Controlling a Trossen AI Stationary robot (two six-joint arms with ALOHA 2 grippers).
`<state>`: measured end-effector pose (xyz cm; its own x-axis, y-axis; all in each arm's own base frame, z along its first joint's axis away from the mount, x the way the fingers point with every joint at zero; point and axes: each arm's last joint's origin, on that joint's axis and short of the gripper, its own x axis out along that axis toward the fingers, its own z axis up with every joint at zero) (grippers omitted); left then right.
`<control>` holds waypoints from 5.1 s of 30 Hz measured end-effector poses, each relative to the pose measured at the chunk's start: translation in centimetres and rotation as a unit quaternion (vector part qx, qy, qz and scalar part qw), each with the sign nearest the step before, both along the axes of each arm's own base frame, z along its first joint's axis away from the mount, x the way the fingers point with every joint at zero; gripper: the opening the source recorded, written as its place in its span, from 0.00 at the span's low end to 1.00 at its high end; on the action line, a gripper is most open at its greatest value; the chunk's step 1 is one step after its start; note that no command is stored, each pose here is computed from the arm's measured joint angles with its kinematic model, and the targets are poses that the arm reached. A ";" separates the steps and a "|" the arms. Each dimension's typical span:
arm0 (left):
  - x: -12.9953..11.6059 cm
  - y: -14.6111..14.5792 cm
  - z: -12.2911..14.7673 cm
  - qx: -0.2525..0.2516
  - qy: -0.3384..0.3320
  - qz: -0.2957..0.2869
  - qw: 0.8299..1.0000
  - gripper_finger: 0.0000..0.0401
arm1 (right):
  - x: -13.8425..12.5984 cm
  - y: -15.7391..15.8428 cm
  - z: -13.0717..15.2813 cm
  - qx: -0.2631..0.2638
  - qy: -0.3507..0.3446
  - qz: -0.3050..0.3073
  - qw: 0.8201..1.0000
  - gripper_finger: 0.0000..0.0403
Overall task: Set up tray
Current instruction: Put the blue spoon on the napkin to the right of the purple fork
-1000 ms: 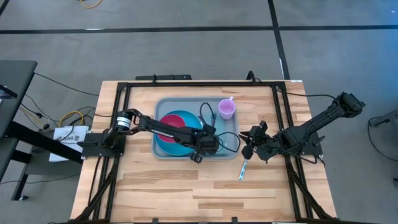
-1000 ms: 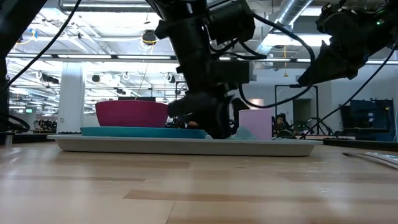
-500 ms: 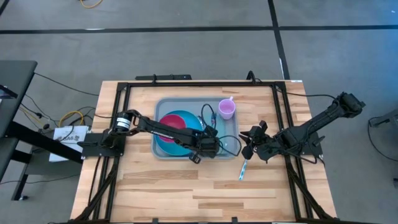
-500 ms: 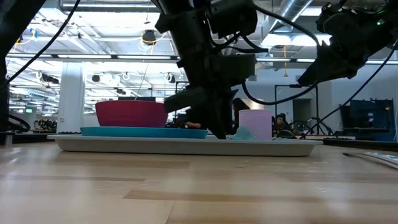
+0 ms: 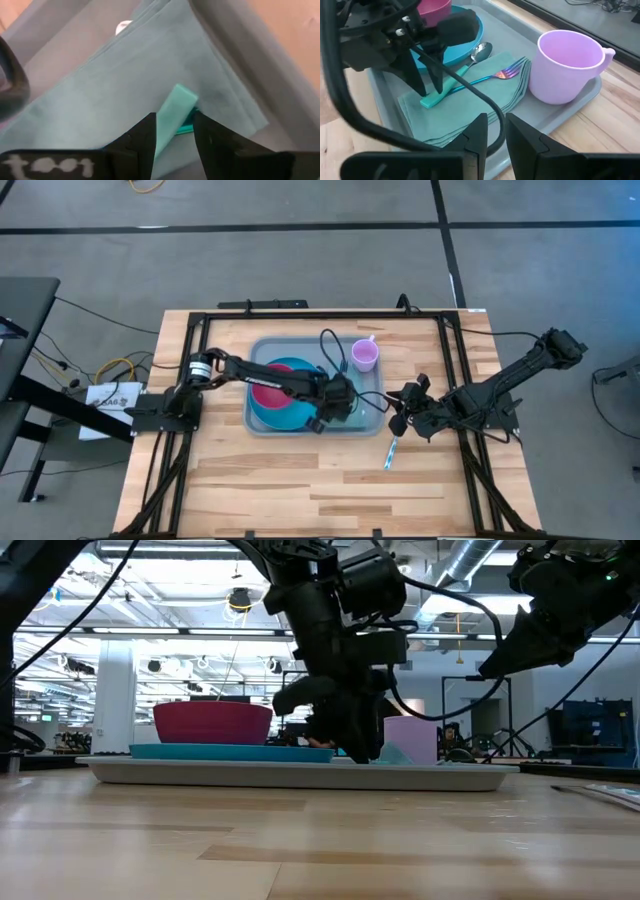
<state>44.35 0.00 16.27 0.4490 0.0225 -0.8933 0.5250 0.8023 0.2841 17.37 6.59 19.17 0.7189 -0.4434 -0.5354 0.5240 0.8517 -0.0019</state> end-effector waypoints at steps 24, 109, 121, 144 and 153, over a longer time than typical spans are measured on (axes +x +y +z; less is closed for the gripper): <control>1.6 2.1 -1.1 0.000 0.014 -0.053 0.998 0.17 | 0.4 -1.1 0.0 -0.025 0.016 -0.013 0.999 0.15; -26.4 1.9 12.5 0.107 -0.166 0.571 0.797 0.19 | 14.7 -0.3 -8.5 0.019 -0.016 0.014 1.000 0.45; -26.1 1.8 12.3 0.078 -0.176 0.580 0.791 0.19 | 14.8 -0.9 -11.9 -0.009 -0.017 -0.071 0.997 0.43; -25.8 1.7 12.4 0.054 -0.181 0.579 0.793 0.19 | 14.6 0.5 -12.6 -0.003 -0.064 -0.115 0.991 0.18; -25.7 1.7 12.4 0.051 -0.185 0.577 0.794 0.19 | 14.7 0.5 -10.4 0.010 -0.107 -0.138 0.985 0.18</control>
